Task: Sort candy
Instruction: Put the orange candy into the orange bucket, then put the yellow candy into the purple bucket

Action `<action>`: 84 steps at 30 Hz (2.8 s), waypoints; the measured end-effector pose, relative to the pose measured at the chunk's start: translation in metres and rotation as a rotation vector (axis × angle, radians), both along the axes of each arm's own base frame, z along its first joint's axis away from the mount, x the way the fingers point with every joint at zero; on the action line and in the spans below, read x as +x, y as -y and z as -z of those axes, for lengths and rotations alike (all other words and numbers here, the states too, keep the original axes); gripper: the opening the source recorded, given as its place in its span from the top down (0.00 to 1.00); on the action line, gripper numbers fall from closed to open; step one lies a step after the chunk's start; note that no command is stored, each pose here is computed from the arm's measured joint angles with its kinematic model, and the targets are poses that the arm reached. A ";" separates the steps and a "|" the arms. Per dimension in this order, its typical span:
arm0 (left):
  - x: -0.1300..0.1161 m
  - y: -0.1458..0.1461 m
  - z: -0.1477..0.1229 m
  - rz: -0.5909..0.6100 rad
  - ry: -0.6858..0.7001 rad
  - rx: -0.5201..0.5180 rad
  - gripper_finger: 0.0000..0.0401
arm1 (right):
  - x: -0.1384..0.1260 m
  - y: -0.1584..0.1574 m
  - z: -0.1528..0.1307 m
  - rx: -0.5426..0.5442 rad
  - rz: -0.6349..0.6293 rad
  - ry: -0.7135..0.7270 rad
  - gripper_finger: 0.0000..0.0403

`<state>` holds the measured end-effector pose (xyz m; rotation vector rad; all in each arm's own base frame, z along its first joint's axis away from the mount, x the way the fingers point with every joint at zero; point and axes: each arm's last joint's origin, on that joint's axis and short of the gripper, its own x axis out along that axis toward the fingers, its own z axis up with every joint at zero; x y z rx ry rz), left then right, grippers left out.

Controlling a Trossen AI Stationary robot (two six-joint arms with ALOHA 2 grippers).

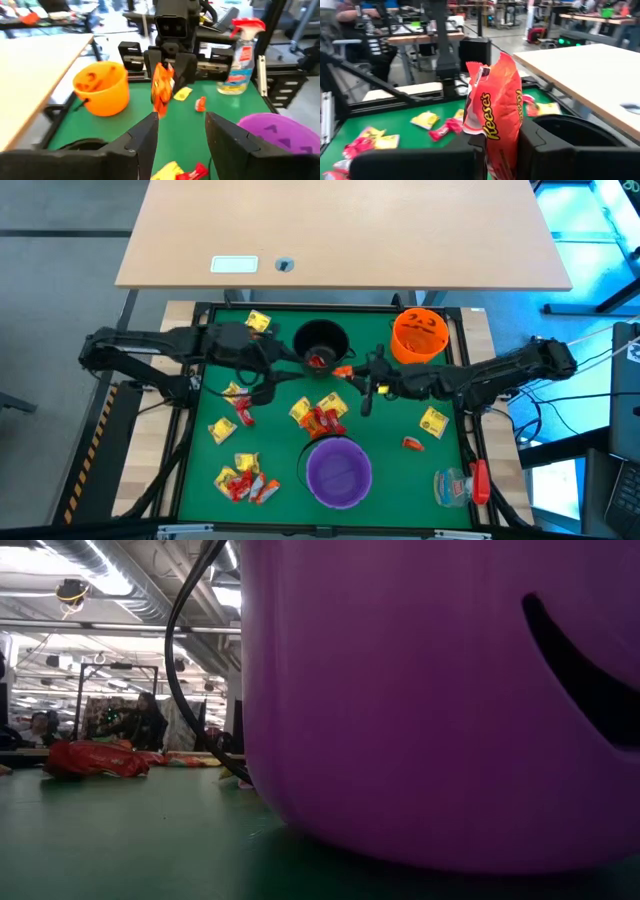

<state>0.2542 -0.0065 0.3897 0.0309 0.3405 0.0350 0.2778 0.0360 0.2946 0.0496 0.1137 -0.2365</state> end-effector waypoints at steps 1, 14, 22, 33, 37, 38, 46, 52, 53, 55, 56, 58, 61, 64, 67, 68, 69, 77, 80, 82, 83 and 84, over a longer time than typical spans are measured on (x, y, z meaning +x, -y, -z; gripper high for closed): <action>-0.006 -0.001 -0.003 -0.015 -0.002 0.005 0.62 | -0.004 0.005 -0.003 0.005 0.016 -0.006 0.88; -0.050 -0.003 0.038 -0.124 0.063 -0.055 0.62 | -0.081 0.069 -0.021 0.080 0.298 -0.211 0.87; -0.052 -0.003 0.068 -0.148 0.068 -0.094 0.62 | -0.143 0.093 -0.014 0.200 0.563 -0.376 0.87; -0.051 -0.003 0.068 -0.129 0.088 -0.100 0.62 | -0.168 0.113 -0.005 0.336 0.727 -0.455 0.87; -0.051 -0.003 0.068 -0.124 0.087 -0.102 0.62 | -0.170 0.116 -0.003 0.392 0.697 -0.464 0.79; -0.051 -0.003 0.068 -0.124 0.086 -0.102 0.62 | -0.171 0.117 -0.003 0.400 0.697 -0.466 0.76; -0.051 -0.001 0.068 -0.110 0.083 -0.083 0.62 | -0.175 0.119 -0.002 0.423 0.762 -0.465 0.44; -0.051 0.001 0.068 -0.095 0.084 -0.050 0.62 | -0.175 0.117 -0.009 0.458 0.712 -0.439 0.36; -0.051 0.001 0.067 -0.094 0.091 -0.046 0.62 | -0.175 0.117 -0.013 0.463 0.697 -0.428 0.36; -0.050 0.001 0.064 -0.088 0.117 -0.029 0.62 | -0.175 0.115 -0.023 0.478 0.650 -0.401 0.36; -0.050 0.001 0.063 -0.085 0.126 -0.020 0.62 | -0.175 0.114 -0.028 0.489 0.623 -0.381 0.37; -0.050 0.001 0.062 -0.081 0.139 -0.008 0.62 | -0.176 0.112 -0.038 0.520 0.580 -0.337 0.39; -0.050 0.001 0.061 -0.080 0.151 -0.005 0.62 | -0.177 0.108 -0.054 0.575 0.532 -0.265 0.41; -0.049 0.001 0.060 -0.072 0.159 0.026 0.62 | -0.178 0.105 -0.066 0.613 0.478 -0.217 0.43; -0.049 0.001 0.058 -0.068 0.177 0.041 0.62 | -0.180 0.103 -0.074 0.632 0.438 -0.188 0.45; -0.049 0.001 0.057 -0.068 0.184 0.043 0.62 | -0.180 0.102 -0.076 0.633 0.427 -0.183 0.45; -0.049 0.001 0.057 -0.065 0.189 0.052 0.62 | -0.180 0.102 -0.077 0.636 0.413 -0.182 0.45; -0.049 0.000 0.055 -0.065 0.203 0.091 0.62 | -0.179 0.100 -0.077 0.658 0.372 -0.187 0.46; -0.049 0.000 0.055 -0.072 0.202 0.093 0.62 | -0.176 0.096 -0.077 0.645 0.347 -0.201 0.46; -0.049 0.000 0.055 -0.074 0.202 0.094 0.62 | -0.174 0.093 -0.077 0.633 0.334 -0.209 0.46; -0.049 0.000 0.055 -0.074 0.202 0.094 0.62 | -0.173 0.091 -0.077 0.625 0.326 -0.212 0.46; -0.049 0.000 0.055 -0.075 0.202 0.094 0.62 | -0.172 0.089 -0.077 0.619 0.316 -0.212 0.46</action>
